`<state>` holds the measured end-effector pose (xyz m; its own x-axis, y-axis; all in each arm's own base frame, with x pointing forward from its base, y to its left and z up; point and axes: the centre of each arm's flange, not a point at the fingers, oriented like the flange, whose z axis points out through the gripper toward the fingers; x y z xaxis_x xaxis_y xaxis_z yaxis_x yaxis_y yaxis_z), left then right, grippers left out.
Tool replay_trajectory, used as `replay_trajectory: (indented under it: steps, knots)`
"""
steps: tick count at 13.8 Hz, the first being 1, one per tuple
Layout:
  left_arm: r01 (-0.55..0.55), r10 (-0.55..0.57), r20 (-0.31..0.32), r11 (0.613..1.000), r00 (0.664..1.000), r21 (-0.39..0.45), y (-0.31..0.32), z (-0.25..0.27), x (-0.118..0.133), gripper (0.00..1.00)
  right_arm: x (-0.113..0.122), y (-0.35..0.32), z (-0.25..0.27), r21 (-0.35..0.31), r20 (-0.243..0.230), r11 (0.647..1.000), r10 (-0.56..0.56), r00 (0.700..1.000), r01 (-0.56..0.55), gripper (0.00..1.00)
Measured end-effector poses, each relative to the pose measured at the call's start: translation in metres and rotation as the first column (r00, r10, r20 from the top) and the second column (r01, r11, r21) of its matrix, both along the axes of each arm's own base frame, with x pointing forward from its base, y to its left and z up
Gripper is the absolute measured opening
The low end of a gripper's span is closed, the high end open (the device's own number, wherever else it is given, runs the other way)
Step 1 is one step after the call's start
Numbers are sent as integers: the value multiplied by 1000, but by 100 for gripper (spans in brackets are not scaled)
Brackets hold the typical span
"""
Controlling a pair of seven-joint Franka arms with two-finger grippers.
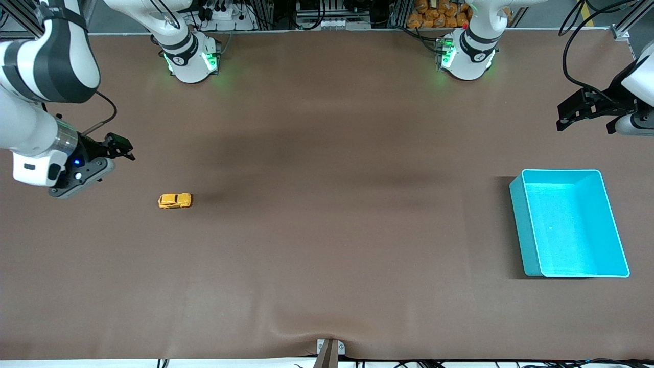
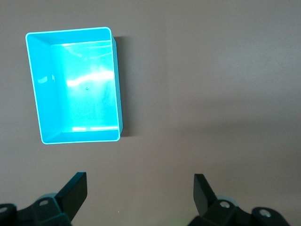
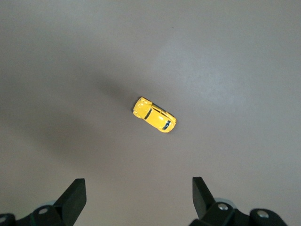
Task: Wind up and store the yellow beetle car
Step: 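Lower the right gripper onto the yellow beetle car and grasp it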
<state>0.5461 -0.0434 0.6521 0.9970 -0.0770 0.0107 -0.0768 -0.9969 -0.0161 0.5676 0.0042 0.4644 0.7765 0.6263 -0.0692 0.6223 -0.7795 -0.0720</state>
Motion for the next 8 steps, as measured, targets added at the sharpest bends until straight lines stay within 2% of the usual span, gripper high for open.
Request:
replay_trajectory:
  steps: [3, 5, 6, 8]
  knots:
    - [0, 0, 0, 1000, 1000, 0, 0, 0, 0, 100, 5, -1, -27, -14, 61, 977, 213, 975, -213, 100]
    - [0, 0, 0, 1000, 1000, 0, 0, 0, 0, 100, 3, 2, -52, -19, 60, 943, 334, 941, -333, 100]
    - [0, 0, 0, 1000, 1000, 0, 0, 0, 0, 100, 1, 7, -65, -16, 54, 920, 392, 918, -392, 100]
    - [0, 0, 0, 1000, 1000, 0, 0, 0, 0, 100, 0, 20, -90, -23, 77, 852, 523, 849, -523, 100]
